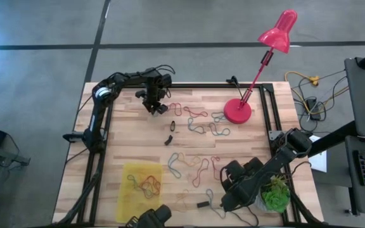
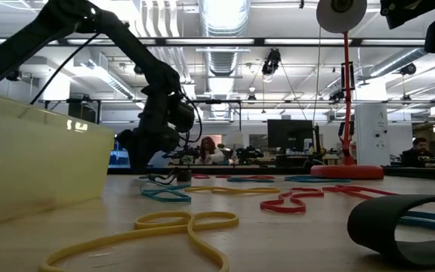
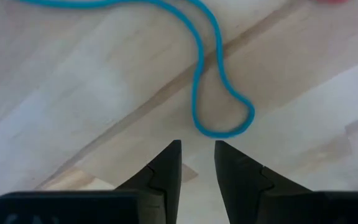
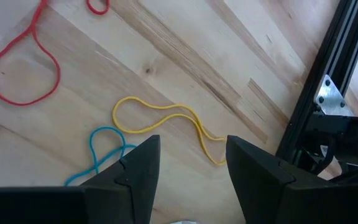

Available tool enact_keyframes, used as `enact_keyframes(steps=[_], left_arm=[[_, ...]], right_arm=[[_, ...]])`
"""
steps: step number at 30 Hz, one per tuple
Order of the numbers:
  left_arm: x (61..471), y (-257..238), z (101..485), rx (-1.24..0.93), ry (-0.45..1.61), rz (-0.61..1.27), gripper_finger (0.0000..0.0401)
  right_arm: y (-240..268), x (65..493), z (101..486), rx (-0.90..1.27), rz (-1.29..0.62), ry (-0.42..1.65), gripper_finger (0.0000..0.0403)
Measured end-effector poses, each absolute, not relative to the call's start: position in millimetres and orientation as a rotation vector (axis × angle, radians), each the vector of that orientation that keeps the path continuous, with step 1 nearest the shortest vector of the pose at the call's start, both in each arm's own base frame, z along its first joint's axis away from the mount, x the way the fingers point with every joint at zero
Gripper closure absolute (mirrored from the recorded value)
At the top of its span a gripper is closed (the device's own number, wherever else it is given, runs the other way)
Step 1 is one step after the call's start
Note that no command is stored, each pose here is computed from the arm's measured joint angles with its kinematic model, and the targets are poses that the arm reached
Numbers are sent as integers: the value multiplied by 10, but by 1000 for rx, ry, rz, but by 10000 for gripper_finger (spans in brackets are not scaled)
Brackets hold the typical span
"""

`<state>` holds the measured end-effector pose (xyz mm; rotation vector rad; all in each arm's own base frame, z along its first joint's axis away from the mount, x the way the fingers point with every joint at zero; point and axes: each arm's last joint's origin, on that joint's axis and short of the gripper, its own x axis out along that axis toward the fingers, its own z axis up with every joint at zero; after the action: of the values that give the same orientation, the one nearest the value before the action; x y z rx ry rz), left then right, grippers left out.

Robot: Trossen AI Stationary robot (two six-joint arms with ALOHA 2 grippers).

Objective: Pick and place rubber bands into bin
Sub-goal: Put the blue rubber band into the bin

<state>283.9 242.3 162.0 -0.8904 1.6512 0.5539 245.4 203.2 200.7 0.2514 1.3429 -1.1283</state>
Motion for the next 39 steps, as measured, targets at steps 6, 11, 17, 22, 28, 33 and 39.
enact_keyframes(steps=[6, 11, 17, 22, 28, 33, 39], left_arm=[[2920, 2372, 1729, -882, 1574, 518, 321], [3051, 2270, 1938, -824, 1487, 455, 321], [3241, 2177, 2075, -827, 1282, 274, 321], [3307, 2211, 2165, -873, 1156, 289, 322], [3219, 2252, 2240, -878, 1142, 630, 322], [3016, 2310, 2207, -923, 1133, 824, 322], [2764, 2411, 1895, -1218, 1115, 855, 322]], right_arm=[[2020, 2440, 1982, 240, -1135, 1346, 232], [2018, 2437, 1978, 238, -1138, 1347, 232], [2019, 2434, 1974, 245, -1141, 1356, 232], [2025, 2429, 1972, 260, -1143, 1382, 232], [2028, 2424, 1975, 247, -1123, 1410, 232], [2026, 2423, 1976, 223, -1100, 1427, 232], [2024, 2412, 1968, 230, -1103, 1448, 232]])
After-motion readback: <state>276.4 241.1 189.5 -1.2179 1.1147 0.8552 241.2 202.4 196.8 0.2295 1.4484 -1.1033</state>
